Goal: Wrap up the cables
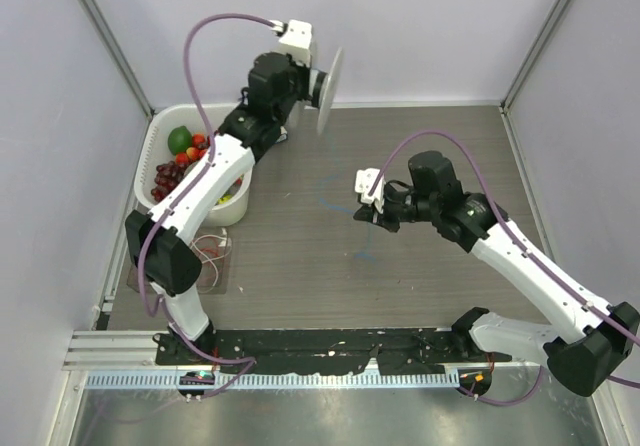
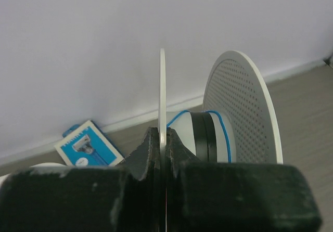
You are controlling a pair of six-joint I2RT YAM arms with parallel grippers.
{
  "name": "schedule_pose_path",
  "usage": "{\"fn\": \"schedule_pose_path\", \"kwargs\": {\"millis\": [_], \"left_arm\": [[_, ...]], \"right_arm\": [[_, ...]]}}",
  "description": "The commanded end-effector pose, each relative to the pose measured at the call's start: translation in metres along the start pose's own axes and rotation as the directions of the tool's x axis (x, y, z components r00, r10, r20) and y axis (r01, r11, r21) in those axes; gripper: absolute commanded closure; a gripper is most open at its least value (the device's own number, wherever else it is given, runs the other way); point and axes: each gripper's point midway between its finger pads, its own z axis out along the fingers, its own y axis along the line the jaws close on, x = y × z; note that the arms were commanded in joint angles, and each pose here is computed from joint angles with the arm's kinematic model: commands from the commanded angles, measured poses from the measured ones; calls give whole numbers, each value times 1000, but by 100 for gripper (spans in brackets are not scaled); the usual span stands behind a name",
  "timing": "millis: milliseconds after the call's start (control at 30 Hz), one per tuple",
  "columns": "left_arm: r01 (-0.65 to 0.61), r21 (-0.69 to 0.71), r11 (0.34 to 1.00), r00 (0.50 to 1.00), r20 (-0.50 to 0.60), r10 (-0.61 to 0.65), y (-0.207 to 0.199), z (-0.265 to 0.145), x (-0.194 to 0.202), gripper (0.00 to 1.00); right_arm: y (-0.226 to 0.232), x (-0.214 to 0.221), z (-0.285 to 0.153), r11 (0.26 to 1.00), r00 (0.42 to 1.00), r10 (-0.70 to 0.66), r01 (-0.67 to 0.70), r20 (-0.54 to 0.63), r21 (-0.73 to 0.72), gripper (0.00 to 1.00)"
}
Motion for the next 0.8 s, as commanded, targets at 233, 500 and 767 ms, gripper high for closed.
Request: {"fn": "schedule_pose_path", "kwargs": {"millis": [233,500,767], "left_arm": [[-60,38,997,998,-2,60,-33,-21,25,100],[11,214,977,998,-62,2,-71,-49,52,100],[178,148,973,977,-144,-157,-70,-52,43,100]], "right_arm": [[-50,-98,-51,956,970,-220,192,108,221,99],[-80,-114,-59,933,968,-222,176,115,315,99],[-74,-118,-52,948,965,-205,153,166,280,99]]}}
